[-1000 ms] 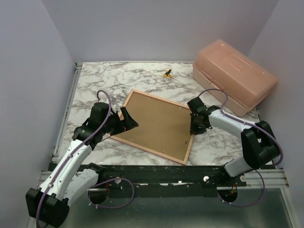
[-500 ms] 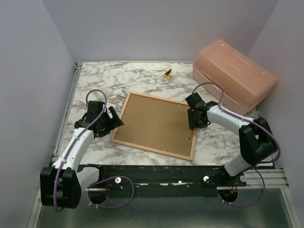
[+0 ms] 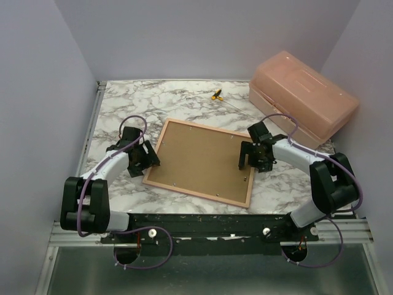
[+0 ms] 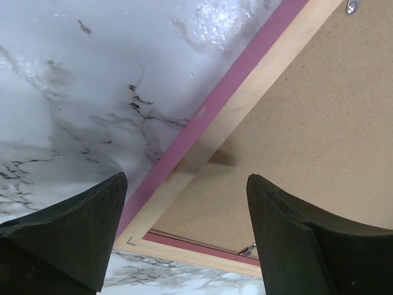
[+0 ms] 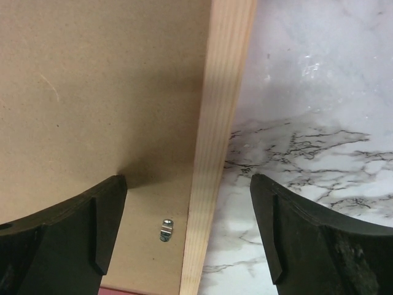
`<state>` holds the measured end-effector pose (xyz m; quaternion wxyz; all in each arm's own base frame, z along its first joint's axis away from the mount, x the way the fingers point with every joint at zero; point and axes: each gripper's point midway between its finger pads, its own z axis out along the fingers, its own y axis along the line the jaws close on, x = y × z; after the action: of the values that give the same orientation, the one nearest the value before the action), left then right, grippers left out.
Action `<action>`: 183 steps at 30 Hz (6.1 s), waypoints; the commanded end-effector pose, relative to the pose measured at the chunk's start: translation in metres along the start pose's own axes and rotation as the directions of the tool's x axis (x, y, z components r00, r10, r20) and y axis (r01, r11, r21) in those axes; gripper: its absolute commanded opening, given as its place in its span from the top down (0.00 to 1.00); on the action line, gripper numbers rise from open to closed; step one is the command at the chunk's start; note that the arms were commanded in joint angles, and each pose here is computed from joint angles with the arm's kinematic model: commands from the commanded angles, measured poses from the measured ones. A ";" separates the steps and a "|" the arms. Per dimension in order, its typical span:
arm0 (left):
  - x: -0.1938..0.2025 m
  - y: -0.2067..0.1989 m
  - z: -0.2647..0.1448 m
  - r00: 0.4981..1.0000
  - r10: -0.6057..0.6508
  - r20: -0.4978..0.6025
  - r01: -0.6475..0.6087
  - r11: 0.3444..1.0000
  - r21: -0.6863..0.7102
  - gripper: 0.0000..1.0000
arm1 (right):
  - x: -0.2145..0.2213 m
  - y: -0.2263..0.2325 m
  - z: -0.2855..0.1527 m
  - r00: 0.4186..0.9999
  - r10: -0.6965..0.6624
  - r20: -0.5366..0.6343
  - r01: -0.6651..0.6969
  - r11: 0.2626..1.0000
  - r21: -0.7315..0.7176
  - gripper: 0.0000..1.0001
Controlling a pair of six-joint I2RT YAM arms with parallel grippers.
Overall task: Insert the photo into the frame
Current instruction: Adjust the photo frame at the center of the board, then install the photo frame at the center of the board, then move the photo frame to the center of the board.
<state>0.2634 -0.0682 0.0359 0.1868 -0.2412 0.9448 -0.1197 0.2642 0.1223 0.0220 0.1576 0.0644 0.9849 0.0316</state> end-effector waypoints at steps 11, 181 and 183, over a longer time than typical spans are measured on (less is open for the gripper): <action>0.069 -0.048 -0.006 0.979 0.138 -0.148 -0.102 0.968 0.231 0.24 | -0.007 0.026 -0.003 0.998 0.050 -0.041 -0.058 0.978 -0.202 0.09; 0.008 -0.070 0.023 0.982 0.191 0.000 -0.191 0.979 -0.076 0.37 | 0.012 -0.038 -0.009 0.976 0.212 0.049 -0.213 0.976 0.032 0.01; 0.007 -0.070 0.023 0.982 0.187 0.002 -0.186 0.979 -0.080 0.37 | 0.013 -0.037 -0.009 0.976 0.213 0.046 -0.215 0.976 0.029 0.01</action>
<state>0.2850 -0.1412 0.0305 0.1765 -0.1488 0.9696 -0.0805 0.2479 0.0841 0.0295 0.1813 0.1744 0.9676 0.0216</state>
